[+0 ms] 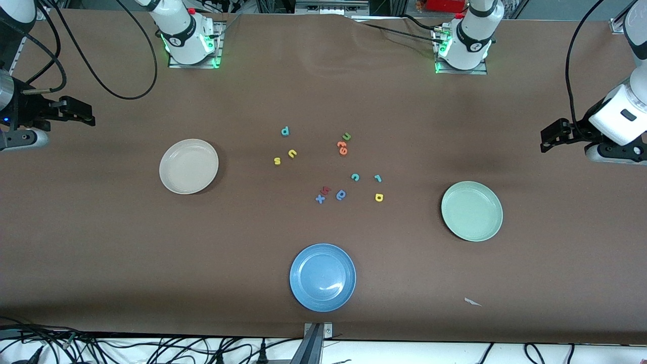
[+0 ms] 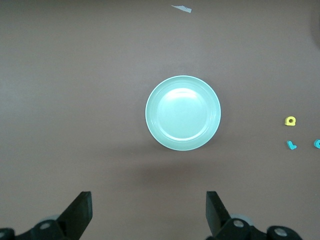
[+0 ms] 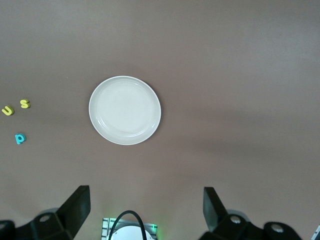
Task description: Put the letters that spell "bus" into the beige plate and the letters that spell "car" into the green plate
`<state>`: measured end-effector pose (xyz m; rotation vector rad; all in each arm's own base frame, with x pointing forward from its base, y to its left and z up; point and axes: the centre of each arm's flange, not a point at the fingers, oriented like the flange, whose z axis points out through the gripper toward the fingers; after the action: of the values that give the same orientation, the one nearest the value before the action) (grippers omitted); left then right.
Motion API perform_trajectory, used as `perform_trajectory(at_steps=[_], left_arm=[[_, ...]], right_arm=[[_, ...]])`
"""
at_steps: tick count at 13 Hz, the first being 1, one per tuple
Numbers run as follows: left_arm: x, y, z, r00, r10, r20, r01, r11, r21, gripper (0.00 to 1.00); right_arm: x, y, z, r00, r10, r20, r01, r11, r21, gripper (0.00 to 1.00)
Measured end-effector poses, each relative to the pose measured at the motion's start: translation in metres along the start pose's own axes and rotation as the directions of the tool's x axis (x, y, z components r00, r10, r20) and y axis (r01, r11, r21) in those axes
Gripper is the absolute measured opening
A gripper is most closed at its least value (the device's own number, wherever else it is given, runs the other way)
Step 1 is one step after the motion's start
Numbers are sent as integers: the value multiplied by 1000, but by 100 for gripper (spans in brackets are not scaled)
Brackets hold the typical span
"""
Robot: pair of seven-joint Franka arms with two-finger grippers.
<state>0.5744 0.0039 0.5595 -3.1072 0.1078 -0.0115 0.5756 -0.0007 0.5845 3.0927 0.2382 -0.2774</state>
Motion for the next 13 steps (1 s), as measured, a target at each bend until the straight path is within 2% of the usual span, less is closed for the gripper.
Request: perform_trajectory(at_steps=[13], left_arm=[[-2, 0, 0, 1000, -1, 10, 1, 1000, -1, 100]], right_arm=[[-2, 1, 3, 1000, 3, 7, -3, 1000, 2, 100]])
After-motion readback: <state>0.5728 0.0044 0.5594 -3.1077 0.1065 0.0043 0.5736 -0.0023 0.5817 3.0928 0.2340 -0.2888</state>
